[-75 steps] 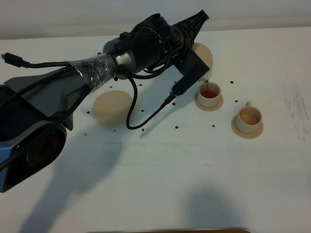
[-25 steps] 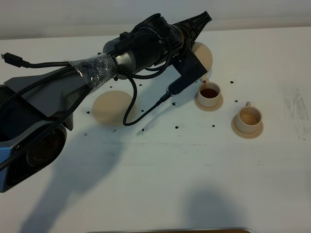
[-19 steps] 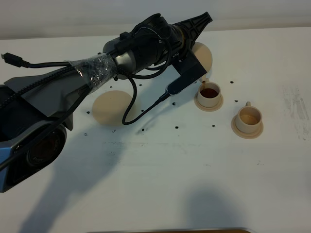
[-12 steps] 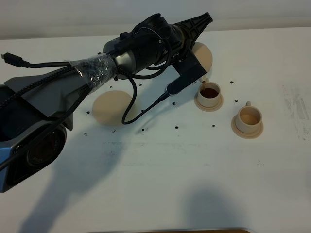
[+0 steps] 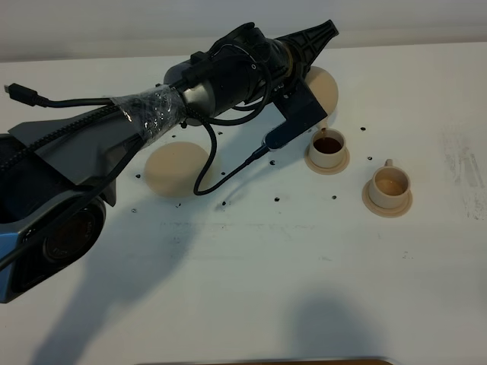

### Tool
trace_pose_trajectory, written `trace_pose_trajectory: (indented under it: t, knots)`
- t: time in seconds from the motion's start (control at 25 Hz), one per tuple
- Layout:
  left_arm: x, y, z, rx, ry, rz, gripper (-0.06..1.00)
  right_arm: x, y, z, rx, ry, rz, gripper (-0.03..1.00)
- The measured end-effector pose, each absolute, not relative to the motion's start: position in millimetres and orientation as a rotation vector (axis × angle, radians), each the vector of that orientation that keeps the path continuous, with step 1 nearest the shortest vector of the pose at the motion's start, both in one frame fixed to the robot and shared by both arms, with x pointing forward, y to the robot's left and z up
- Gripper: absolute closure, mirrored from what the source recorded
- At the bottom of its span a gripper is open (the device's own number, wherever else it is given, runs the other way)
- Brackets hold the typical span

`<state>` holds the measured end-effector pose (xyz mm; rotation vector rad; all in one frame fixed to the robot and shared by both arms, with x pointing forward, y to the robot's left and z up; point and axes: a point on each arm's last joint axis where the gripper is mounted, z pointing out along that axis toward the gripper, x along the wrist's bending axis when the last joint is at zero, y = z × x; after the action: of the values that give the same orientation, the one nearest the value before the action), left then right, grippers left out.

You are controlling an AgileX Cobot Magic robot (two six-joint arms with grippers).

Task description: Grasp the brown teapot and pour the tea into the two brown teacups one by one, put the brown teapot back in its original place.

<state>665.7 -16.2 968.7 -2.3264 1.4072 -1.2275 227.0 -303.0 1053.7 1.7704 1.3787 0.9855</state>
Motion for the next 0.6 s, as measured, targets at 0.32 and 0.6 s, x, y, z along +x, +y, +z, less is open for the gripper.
trace_pose_trajectory:
  t: [0.32, 0.6]
  knots:
    - [665.7, -16.2, 968.7, -2.323, 1.41, -1.227, 0.86, 227.0, -303.0, 1053.7, 1.77, 1.379, 0.986, 0.56]
    - [666.2, -16.4, 969.3, -2.308, 1.418, -1.235, 0.86, 227.0, -303.0, 1053.7, 1.77, 1.379, 0.986, 0.56]
